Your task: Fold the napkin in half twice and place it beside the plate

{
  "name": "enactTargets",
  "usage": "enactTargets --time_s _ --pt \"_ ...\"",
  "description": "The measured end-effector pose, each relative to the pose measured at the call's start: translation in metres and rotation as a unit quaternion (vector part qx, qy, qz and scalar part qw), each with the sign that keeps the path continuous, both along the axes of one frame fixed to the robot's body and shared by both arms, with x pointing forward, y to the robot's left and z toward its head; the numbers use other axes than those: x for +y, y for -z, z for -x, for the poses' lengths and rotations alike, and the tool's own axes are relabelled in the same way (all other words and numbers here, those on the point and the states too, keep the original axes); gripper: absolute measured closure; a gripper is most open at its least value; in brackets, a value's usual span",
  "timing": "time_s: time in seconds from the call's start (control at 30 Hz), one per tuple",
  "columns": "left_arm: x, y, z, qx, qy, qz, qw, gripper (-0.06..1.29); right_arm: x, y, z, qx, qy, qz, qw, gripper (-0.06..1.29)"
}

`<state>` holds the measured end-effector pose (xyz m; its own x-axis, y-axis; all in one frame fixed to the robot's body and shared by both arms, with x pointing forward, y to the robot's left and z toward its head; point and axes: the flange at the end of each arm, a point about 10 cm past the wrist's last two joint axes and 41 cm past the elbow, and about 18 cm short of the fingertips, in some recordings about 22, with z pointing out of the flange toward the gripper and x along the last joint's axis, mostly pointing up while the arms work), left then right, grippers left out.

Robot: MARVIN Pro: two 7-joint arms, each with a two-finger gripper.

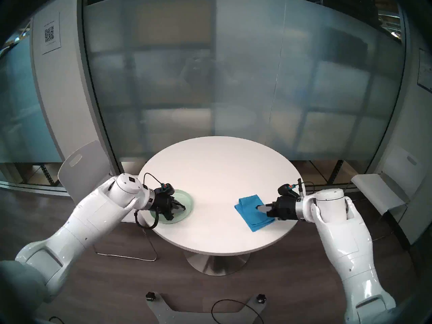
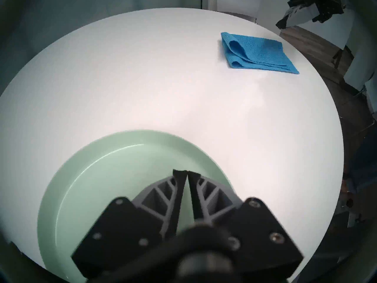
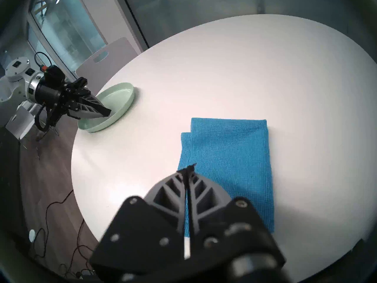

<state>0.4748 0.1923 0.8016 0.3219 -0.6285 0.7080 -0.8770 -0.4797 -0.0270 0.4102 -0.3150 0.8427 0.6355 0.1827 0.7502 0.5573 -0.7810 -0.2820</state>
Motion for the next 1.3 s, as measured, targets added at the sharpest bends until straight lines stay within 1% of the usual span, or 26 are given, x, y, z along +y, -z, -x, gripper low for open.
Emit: enactTargets --time_s 0.5,0.93,1.3 --pt "-0.012 -0.001 0.001 -0.005 0.015 -0.002 0.9999 0.98 -0.004 -0.001 0.003 -0.002 0.005 0.000 1.0000 1.19" --pt "-0.027 0.000 0.010 0.001 0.030 0.000 0.9996 0.98 -0.008 -0.003 0.004 -0.004 0.006 -0.003 1.0000 1.19" --pt "-0.045 -0.006 0.020 -0.001 0.052 0.006 0.9986 0.98 -0.011 -0.004 0.005 -0.005 0.007 -0.003 1.0000 1.19"
